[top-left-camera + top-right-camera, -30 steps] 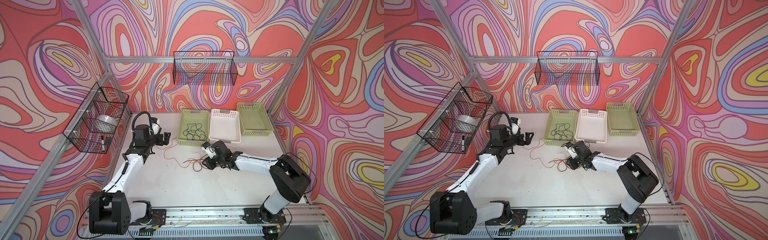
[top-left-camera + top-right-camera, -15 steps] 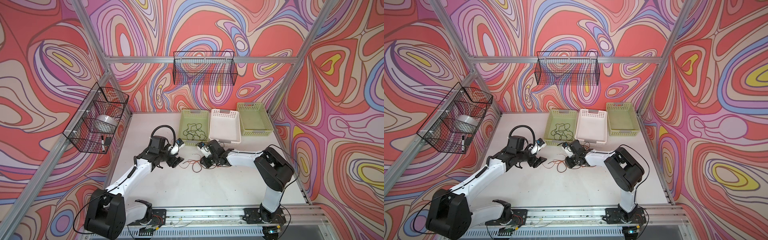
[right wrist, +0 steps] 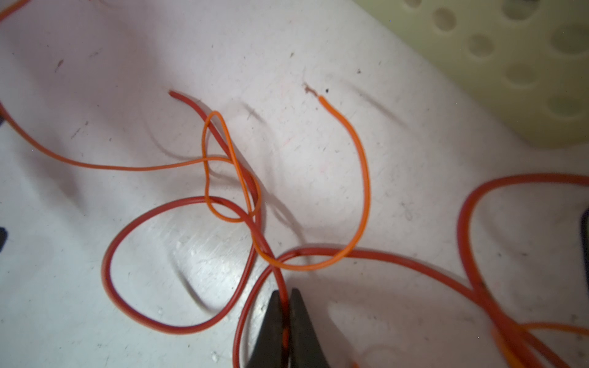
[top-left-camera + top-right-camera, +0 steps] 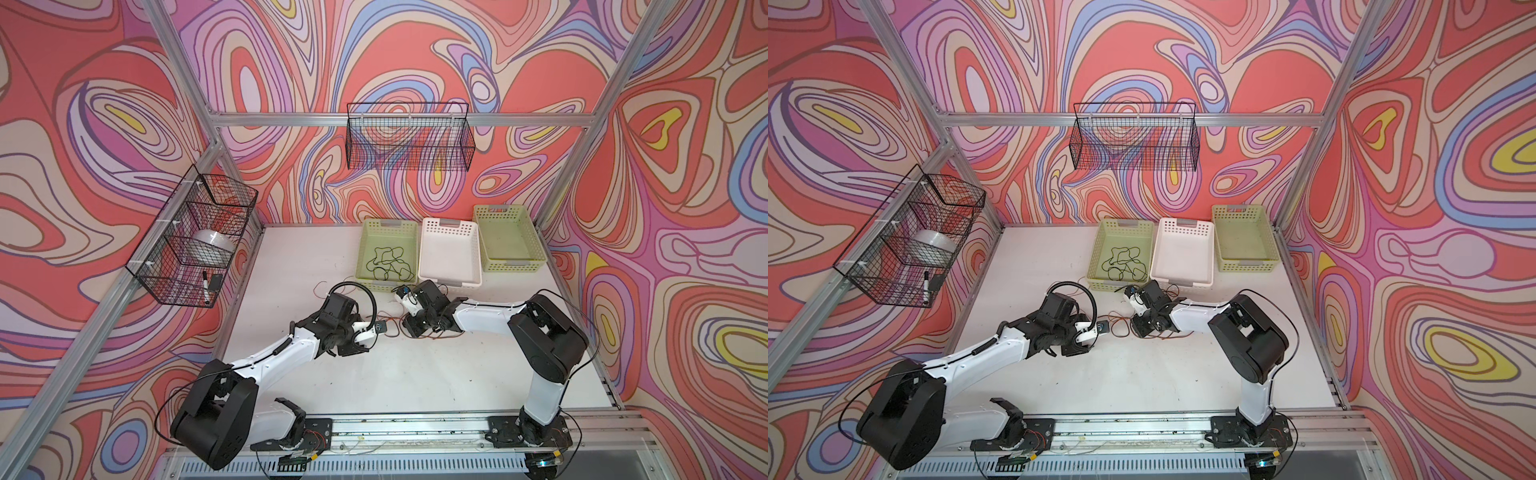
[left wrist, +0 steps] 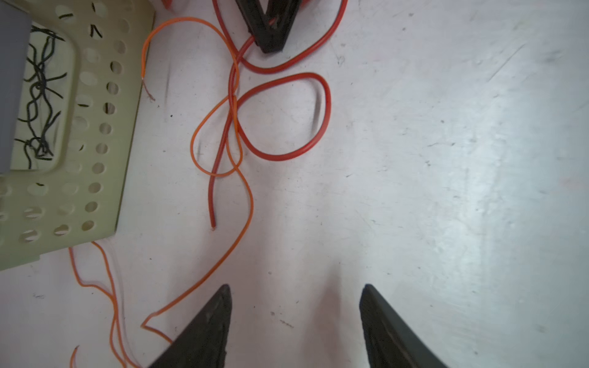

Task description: Untangle the cables

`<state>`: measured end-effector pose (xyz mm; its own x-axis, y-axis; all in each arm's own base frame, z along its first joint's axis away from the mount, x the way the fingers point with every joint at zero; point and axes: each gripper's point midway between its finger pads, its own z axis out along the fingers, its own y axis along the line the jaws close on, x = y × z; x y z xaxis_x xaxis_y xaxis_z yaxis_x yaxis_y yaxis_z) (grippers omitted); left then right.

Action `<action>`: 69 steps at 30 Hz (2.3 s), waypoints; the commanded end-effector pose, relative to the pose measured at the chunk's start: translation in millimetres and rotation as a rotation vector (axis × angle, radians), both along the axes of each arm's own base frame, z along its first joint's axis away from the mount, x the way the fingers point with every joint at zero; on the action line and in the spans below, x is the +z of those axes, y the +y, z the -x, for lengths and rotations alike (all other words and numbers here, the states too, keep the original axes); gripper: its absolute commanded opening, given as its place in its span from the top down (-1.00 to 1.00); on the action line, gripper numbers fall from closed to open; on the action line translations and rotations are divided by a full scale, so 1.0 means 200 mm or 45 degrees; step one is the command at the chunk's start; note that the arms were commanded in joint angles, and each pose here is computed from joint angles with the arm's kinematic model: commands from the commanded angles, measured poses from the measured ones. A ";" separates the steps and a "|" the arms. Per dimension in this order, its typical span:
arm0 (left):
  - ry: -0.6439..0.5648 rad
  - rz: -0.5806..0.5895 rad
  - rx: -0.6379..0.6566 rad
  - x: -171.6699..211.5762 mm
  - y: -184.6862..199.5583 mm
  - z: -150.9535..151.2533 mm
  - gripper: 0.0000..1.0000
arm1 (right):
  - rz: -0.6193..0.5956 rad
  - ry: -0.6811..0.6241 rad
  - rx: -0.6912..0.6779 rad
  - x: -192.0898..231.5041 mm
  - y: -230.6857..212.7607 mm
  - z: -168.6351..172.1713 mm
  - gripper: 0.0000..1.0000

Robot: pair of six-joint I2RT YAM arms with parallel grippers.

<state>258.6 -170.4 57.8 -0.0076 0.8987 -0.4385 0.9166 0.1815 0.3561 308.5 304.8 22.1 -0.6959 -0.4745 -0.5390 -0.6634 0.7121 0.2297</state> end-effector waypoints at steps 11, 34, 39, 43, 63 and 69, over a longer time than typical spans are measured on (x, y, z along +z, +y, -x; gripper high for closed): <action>-0.218 -0.009 -0.186 0.07 -0.11 -0.15 -0.36 | -0.006 0.020 0.041 0.02 0.02 0.03 0.91; -0.436 0.375 0.166 0.54 -0.10 -0.34 1.00 | 0.149 0.154 -0.261 -0.11 -0.27 0.10 1.00; -0.524 0.554 0.302 0.77 0.00 -0.38 1.00 | 0.179 0.173 -0.273 -0.15 -0.32 0.12 1.00; -0.591 0.626 0.358 0.91 0.07 -0.39 1.00 | 0.187 0.184 -0.299 -0.17 -0.34 0.12 1.00; -0.741 0.866 0.526 1.36 0.34 -0.46 1.00 | 0.216 0.177 -0.349 -0.19 -0.38 0.12 1.00; -0.646 0.958 0.414 1.35 0.25 -0.42 1.00 | 0.087 0.002 -0.300 0.05 -0.31 0.04 1.00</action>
<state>348.3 -111.7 313.8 0.0966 0.4165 -0.9040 0.5134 0.7572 0.4037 297.3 248.4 23.4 -0.8108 -0.3156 -0.4929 -0.4654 0.8583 0.2160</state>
